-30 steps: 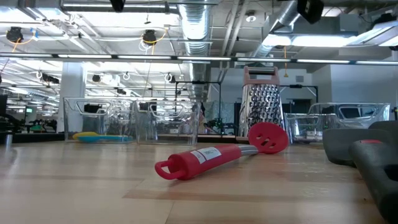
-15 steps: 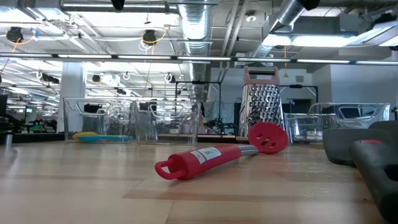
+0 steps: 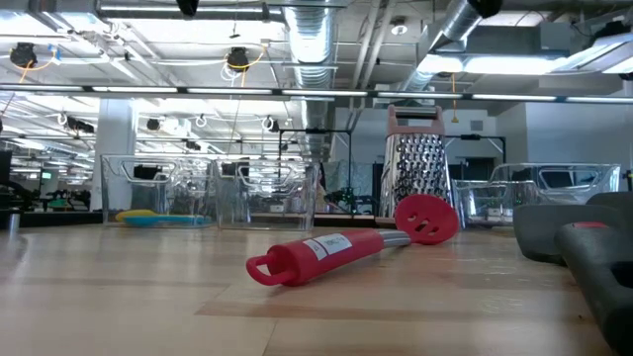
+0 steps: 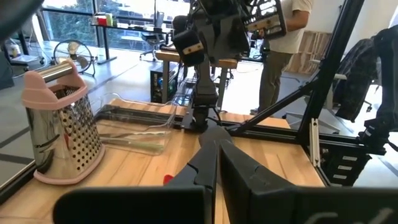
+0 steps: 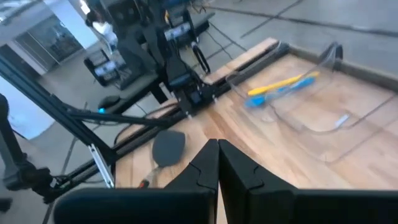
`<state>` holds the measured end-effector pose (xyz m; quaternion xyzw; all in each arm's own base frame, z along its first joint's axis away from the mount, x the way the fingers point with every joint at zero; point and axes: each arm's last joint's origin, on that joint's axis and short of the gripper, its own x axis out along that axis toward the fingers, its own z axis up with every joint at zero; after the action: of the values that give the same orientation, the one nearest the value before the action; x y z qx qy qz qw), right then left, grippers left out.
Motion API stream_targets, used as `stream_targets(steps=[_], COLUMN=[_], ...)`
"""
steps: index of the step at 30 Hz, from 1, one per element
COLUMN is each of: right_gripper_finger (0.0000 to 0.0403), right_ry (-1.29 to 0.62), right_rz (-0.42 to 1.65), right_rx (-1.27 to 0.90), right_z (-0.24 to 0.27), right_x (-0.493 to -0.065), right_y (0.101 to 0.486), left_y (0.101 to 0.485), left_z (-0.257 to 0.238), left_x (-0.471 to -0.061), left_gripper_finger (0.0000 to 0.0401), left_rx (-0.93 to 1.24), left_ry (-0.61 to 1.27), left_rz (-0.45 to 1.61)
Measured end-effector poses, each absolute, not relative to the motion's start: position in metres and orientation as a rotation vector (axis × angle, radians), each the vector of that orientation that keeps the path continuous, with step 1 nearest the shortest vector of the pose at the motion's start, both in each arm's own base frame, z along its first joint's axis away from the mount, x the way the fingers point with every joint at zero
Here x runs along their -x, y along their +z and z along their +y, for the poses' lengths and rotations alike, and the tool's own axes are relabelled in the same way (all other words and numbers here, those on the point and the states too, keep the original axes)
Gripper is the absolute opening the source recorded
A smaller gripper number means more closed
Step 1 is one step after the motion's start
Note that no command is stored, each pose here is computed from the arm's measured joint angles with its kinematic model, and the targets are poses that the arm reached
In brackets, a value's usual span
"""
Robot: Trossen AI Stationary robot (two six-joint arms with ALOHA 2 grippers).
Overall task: Pick & Place Kitchen Items
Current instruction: Put the black spatula into the middle transparent bin
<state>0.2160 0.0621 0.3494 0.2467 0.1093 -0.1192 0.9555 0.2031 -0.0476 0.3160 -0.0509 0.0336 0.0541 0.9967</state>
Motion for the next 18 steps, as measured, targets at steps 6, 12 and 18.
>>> stream_targets(steps=[6, 12, 18], right_gripper_finger=[0.0001, 0.0, 0.0], right_ry=[-0.244, -0.231, -0.269], right_rz=[0.272, 0.324, 0.425], right_rx=[-0.498, -0.483, -0.454], right_z=[0.068, 0.068, 0.065], right_x=[-0.223, -0.222, -0.214], right_y=[0.34, 0.336, 0.341], left_y=[0.316, 0.313, 0.312], left_z=[-0.047, -0.047, -0.047], left_x=[-0.203, -0.203, -0.203], left_gripper_finger=[0.0003, 0.0003, 0.0003], left_rx=[0.101, 0.093, 0.093], left_ry=[0.109, 0.111, 0.113], left_rz=[0.071, 0.093, 0.104])
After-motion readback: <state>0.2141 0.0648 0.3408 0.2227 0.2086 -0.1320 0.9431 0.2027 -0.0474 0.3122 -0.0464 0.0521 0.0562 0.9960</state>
